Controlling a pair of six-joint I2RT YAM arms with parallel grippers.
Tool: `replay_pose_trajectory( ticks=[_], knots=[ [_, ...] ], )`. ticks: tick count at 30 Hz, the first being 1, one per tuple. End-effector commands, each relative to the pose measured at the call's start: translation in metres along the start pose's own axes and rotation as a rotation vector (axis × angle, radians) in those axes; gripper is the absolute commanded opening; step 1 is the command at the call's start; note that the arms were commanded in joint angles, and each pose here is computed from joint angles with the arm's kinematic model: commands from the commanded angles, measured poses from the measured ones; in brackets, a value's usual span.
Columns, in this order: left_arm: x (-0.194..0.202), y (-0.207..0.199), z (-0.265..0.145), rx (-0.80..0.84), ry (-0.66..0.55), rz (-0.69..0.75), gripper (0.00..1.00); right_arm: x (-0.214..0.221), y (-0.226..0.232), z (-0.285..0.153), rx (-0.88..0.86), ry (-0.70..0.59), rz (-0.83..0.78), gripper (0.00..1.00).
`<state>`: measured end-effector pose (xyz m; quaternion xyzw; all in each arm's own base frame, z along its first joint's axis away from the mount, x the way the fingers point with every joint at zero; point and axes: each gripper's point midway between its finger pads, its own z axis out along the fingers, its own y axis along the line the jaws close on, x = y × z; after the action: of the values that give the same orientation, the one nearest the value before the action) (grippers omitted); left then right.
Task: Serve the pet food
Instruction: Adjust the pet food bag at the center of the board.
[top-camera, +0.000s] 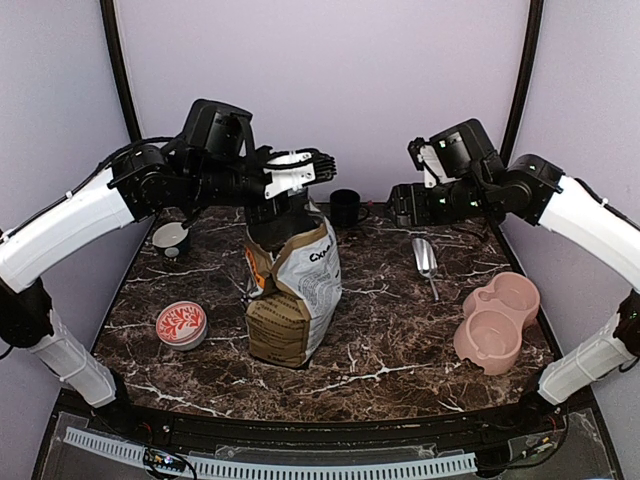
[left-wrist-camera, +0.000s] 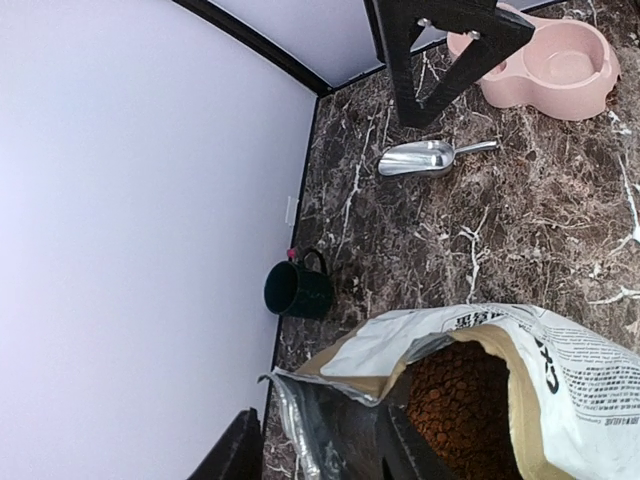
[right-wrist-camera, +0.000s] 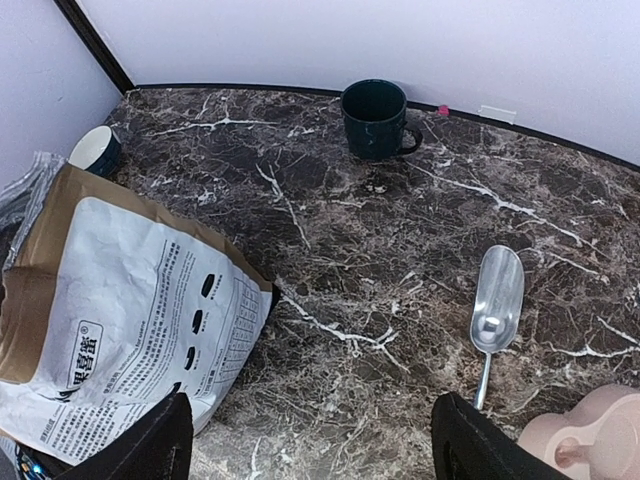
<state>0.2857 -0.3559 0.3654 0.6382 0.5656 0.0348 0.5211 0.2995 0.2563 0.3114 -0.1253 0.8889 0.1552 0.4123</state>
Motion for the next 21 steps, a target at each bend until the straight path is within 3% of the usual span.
replay_pose_trajectory(
  ticks=[1, 16, 21],
  knots=[
    [-0.002, -0.010, -0.007, 0.053, -0.013, 0.117, 0.38, -0.009, 0.003, -0.006, -0.038, -0.050, 0.025, 0.83],
    [0.011, -0.030, 0.035, 0.135, 0.056, 0.258, 0.29, -0.001, -0.004, -0.004, -0.035, -0.031, 0.022, 0.83],
    [0.017, -0.031, 0.045, 0.129, 0.087, 0.292, 0.16, 0.000, -0.007, -0.003, -0.034, -0.029, 0.020, 0.83]
  ],
)
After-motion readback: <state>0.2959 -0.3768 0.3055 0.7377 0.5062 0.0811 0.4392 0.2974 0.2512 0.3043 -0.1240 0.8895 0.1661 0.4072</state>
